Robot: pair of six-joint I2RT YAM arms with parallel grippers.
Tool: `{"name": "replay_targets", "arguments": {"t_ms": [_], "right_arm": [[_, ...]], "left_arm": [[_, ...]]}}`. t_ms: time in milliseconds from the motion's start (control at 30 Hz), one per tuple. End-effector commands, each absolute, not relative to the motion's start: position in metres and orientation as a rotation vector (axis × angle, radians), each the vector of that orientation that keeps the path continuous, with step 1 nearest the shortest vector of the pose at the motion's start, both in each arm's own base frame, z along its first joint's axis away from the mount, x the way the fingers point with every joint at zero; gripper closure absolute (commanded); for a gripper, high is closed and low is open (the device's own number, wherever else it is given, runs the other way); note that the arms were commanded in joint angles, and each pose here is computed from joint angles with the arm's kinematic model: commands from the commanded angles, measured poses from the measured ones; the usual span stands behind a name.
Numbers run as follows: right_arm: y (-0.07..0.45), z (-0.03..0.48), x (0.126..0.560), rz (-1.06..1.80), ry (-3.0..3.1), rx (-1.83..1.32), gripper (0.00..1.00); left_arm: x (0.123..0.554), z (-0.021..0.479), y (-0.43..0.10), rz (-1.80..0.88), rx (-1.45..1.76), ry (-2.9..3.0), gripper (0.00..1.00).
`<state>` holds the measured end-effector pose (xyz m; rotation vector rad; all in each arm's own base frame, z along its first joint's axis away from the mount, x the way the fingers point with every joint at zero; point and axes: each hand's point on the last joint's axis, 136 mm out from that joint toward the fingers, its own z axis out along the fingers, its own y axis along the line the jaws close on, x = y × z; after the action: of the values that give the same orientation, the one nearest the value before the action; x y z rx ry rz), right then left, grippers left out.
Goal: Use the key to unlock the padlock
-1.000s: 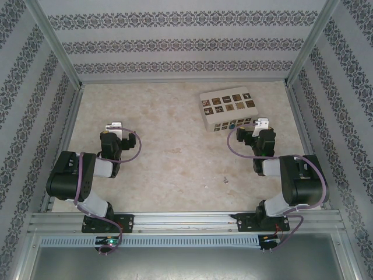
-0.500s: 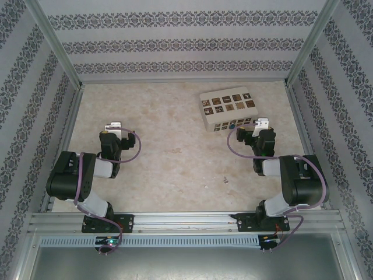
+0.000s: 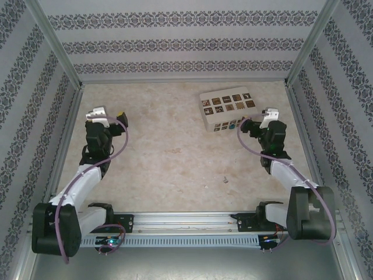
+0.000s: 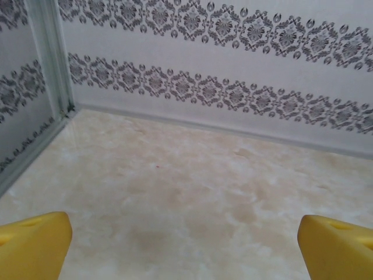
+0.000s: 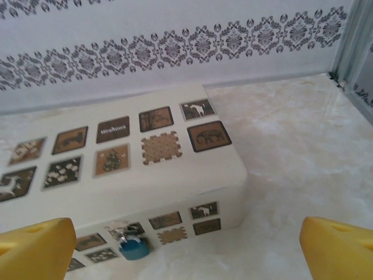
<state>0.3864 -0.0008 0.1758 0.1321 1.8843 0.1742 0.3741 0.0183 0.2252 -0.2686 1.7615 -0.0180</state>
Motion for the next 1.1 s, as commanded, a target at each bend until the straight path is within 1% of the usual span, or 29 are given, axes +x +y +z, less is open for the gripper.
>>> {"name": "replay_targets", "arguments": {"t_ms": [0, 167, 367, 467, 733, 1067], "right_arm": [[0.013, 0.176, 0.384, 0.377, 1.997, 0.182, 0.02], [0.004, 0.192, 0.401, 0.536, 2.017, 0.297, 0.02], [-0.019, 0.195, 0.435, 0.63, 2.023, 0.404, 0.02], [-0.025, 0.193, 0.452, 0.671, 2.046, 0.43, 0.02], [-0.03, 0.165, 0.489, 0.744, 2.117, 0.531, 0.02], [-0.021, 0.13, 0.508, 0.777, 2.205, 0.566, 0.02]], "left_arm": [[0.362, 0.194, 0.004, -0.183, -0.374, 1.98, 0.01], [0.373, 0.193, -0.036, -0.43, -0.417, 2.049, 0.01], [0.397, 0.19, -0.118, -0.592, -0.28, 2.146, 0.01], [0.41, 0.192, -0.164, -0.716, -0.208, 2.167, 0.01], [0.439, 0.18, -0.266, -0.935, -0.109, 2.244, 0.01], [0.462, 0.142, -0.351, -1.059, -0.024, 2.363, 0.01]]}}
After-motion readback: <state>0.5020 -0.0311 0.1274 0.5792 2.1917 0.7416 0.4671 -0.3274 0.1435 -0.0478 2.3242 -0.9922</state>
